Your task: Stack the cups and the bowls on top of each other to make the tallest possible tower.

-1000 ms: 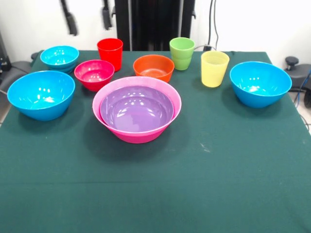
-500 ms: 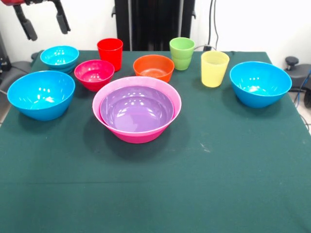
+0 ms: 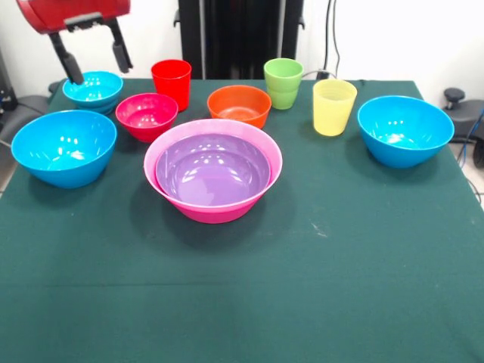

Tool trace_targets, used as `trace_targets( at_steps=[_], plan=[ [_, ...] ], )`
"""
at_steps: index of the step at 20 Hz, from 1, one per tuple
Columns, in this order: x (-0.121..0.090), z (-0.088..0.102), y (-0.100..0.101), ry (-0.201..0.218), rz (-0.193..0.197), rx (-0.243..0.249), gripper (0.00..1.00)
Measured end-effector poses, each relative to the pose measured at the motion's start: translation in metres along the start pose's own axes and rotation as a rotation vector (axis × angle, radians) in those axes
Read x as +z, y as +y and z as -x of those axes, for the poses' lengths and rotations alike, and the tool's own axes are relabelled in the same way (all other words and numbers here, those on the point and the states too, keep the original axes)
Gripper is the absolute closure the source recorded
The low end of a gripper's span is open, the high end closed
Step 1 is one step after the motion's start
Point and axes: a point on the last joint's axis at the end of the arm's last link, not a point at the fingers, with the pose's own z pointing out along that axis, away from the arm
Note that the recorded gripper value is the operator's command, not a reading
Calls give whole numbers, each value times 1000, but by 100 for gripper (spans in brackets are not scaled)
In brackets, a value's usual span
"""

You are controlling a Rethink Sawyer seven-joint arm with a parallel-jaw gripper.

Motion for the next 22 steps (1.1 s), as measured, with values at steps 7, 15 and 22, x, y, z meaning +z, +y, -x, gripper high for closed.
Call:
trace_targets(
  at_steps=[7,15,22],
  plan=[
    [20,4,7,-15,23,-13,0],
    [50,4,11,-14,43,-28,0],
    [62,0,10,-8,68,-26,0]
  ],
)
